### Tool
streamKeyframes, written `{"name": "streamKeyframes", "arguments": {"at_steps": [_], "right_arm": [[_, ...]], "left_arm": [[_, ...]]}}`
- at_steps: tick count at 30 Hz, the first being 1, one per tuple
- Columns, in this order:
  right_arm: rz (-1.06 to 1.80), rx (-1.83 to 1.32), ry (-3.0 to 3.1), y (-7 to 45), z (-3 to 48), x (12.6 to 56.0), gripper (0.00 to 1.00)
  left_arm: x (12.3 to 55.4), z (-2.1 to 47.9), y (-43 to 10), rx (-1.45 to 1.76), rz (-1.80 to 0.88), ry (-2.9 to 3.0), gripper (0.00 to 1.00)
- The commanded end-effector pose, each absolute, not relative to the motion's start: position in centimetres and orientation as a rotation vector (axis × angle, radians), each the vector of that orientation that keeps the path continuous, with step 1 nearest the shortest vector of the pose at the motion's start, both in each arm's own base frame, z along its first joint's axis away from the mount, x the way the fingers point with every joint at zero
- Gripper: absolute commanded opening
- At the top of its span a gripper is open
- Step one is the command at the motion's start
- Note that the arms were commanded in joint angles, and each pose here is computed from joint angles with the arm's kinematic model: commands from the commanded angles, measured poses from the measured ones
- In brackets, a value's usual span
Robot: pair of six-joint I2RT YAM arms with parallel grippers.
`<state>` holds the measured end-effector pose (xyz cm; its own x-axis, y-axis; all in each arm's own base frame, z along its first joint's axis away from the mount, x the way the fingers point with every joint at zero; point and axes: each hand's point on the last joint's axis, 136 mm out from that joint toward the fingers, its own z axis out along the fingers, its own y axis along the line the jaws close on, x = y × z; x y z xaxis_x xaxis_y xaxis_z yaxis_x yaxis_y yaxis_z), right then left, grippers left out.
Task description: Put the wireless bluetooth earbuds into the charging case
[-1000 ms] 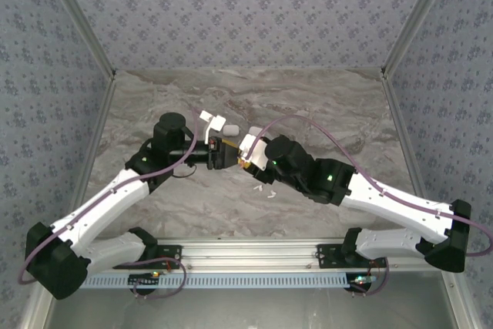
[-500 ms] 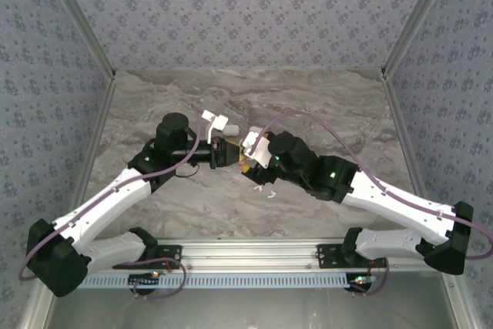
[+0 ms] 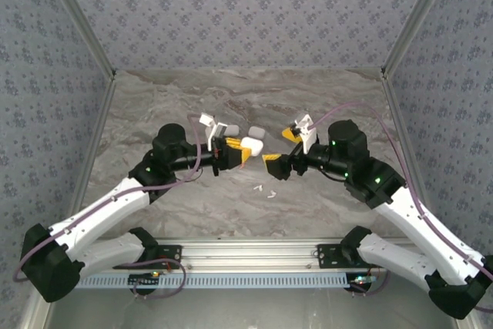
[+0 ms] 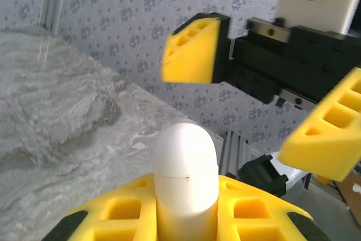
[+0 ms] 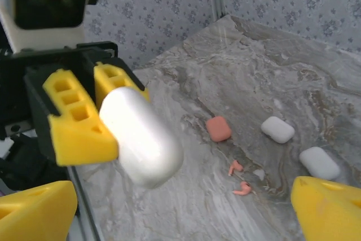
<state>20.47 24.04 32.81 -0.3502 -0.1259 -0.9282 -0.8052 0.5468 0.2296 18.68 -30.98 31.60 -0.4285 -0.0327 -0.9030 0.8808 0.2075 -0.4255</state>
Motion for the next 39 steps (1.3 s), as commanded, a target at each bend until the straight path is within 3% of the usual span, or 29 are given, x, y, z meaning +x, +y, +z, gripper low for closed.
{"name": "streamKeyframes", "arguments": {"at_steps": [1,24,35,39], "right_arm": [[0.972,-0.715,1.79,24.8,34.0,20.6,1.0],[0.878,-0.604,1.886,23.9,33.1,24.6,1.0],[0.904,-0.581,1.861,22.3,34.6,23.4,1.0],[0.859,-0.508,1.947,20.9,32.8,23.1,0.97]], "left_arm": [[17.9,34.0,-31.1,0.881,-1.287,1.457,0.02],[17.0,33.8,-31.4,0.936,-1.272,1.441,0.0],[17.5,32.9,-31.3,0.928,-1.229,1.474,0.0],[18.2,31.9,-30.8,0.891,-1.173,1.5,0.0]]}}
